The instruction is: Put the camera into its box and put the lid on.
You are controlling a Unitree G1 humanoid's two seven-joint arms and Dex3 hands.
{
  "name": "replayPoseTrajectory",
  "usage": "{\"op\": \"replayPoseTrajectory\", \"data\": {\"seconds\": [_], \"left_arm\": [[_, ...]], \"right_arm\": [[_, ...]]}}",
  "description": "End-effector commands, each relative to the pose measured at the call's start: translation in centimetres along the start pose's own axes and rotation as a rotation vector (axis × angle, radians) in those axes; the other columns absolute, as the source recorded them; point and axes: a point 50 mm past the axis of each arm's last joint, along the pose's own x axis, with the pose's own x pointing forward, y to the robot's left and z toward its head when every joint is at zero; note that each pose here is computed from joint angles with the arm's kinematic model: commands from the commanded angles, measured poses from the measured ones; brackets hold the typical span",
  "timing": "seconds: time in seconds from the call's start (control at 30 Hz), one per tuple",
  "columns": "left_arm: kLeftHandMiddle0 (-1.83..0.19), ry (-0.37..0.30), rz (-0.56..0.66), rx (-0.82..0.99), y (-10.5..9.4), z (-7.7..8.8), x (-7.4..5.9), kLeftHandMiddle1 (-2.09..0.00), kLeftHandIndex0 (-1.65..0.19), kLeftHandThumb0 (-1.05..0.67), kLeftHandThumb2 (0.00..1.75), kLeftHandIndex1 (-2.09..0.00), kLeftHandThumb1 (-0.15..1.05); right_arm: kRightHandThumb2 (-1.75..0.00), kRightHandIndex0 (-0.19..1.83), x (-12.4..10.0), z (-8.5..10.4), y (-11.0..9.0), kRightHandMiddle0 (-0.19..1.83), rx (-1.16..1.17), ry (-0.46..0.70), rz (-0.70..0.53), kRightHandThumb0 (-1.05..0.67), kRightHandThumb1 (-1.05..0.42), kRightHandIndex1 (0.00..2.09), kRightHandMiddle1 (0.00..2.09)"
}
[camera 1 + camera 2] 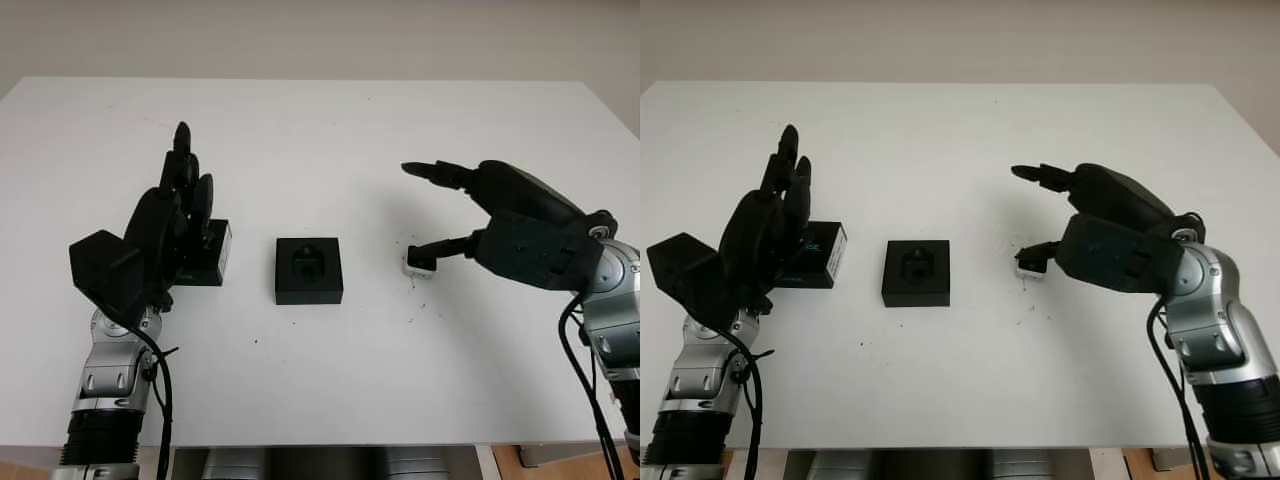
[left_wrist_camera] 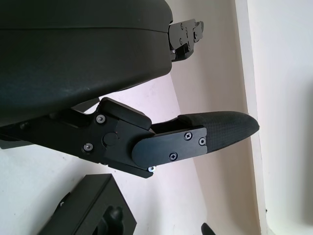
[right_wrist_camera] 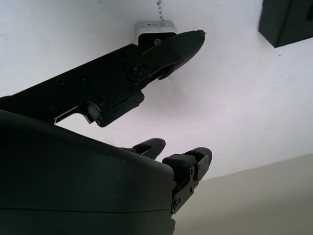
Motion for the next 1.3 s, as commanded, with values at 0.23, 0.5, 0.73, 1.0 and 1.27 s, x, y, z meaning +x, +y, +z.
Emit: {"op": "replayPoseTrajectory", "data": {"seconds": [0.23, 0.5, 0.73, 1.0, 1.27], "left_arm": [[0.19, -0.018, -0.008, 0.015, 0.2, 0.5, 0.1, 0.00, 0.19, -0.81, 0.64, 0.00, 1.05], [0.19, -0.019, -0.013, 0.023, 0.3, 0.6, 0.2, 0.00, 0.19, -0.82, 0.64, 0.00, 1.05], [0.19, -0.015, -0.010, 0.010, 0.4, 0.7, 0.1, 0.00, 0.19, -0.82, 0.62, 0.00, 1.05], [0.19, -0.011, -0.007, 0.018, 0.5, 0.7, 0.1, 0.00, 0.19, -0.83, 0.60, 0.00, 1.05], [0.19, -0.008, -0.010, 0.018, 0.6, 0.8, 0.1, 0.00, 0.19, -0.84, 0.59, 0.00, 1.05]], "right_arm": [[-0.06, -0.01, -0.4, -0.3, 0.7, 0.47, -0.111, 0.016, -0.001, -0.63, -0.83, 1.20, 0.11], [-0.05, -0.06, -0.1, 0.8, -0.4, 0.06, -0.189, 0.017, 0.079, -0.67, -0.85, 1.10, 0.95], [-0.05, -0.19, 0.3, 1.3, -0.6, 0.07, -0.248, -0.005, 0.143, -0.65, -0.83, 1.66, 0.90], [-0.06, -0.19, 0.4, 1.5, -0.2, -0.01, -0.350, 0.000, 0.187, -0.66, -0.86, 1.60, 1.12], [-0.05, -0.11, 0.3, 1.3, 0.5, 0.09, -0.452, -0.006, 0.157, -0.68, -0.86, 1.54, 0.99]]}}
